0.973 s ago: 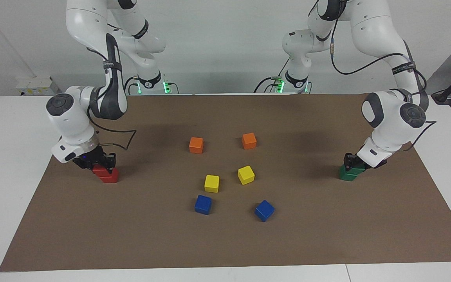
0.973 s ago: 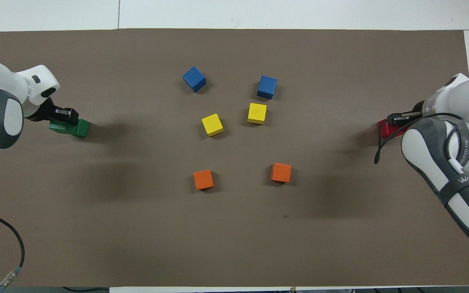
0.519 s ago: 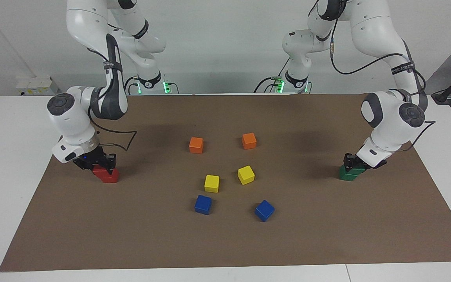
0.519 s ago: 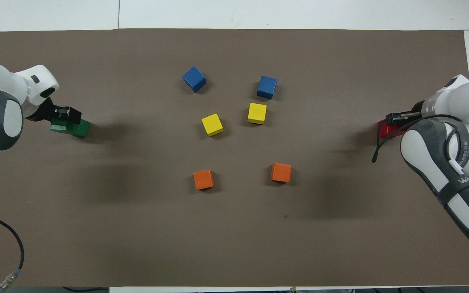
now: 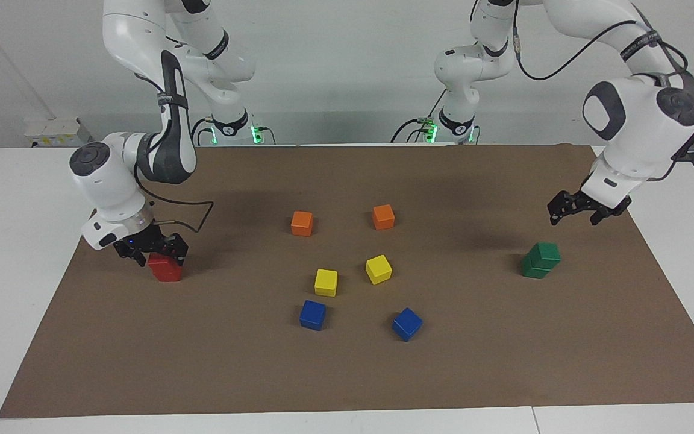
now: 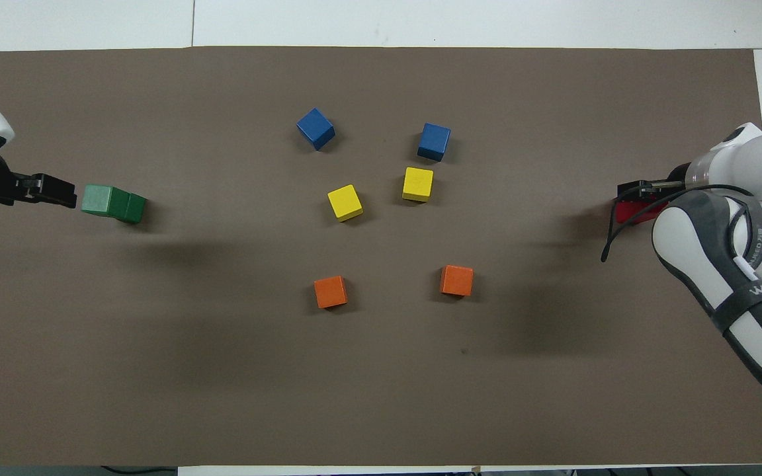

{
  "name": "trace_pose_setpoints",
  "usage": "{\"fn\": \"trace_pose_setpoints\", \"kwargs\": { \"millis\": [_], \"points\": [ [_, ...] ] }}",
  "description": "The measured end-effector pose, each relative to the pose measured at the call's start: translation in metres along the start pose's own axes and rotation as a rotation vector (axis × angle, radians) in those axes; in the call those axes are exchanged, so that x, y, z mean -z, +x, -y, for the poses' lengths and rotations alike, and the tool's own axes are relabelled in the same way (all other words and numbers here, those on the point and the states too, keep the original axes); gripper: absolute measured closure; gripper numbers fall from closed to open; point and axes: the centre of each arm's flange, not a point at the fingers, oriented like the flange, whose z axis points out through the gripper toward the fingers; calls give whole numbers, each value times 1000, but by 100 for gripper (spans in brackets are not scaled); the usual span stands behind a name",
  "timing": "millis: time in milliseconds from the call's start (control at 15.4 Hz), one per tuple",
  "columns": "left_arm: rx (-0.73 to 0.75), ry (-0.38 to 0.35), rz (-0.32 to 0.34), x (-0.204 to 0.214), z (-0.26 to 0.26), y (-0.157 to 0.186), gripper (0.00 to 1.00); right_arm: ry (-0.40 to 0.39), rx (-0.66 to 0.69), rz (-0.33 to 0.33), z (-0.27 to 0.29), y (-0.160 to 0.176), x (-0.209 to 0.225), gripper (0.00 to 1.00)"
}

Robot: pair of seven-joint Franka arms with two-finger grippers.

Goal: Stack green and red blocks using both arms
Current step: 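Open both grippers and draw them back from the stacked cubes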

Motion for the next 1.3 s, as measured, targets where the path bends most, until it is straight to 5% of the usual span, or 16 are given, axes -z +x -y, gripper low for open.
{"fn": "trace_pose_setpoints", "kwargs": {
  "millis": [259, 584, 973, 1297],
  "points": [
    [98, -24, 36, 49, -55, -21, 0, 3, 14, 14, 6, 9, 33, 0],
    [110, -18, 83, 49, -68, -46, 0, 4, 68, 60, 34, 24, 151, 0],
    [115, -18, 85, 48, -65, -48, 0, -3, 102, 99, 52, -19, 235, 0],
    [111, -19, 80, 50, -68, -48, 0, 0, 117, 152, 60, -37, 250, 0]
  ]
}}
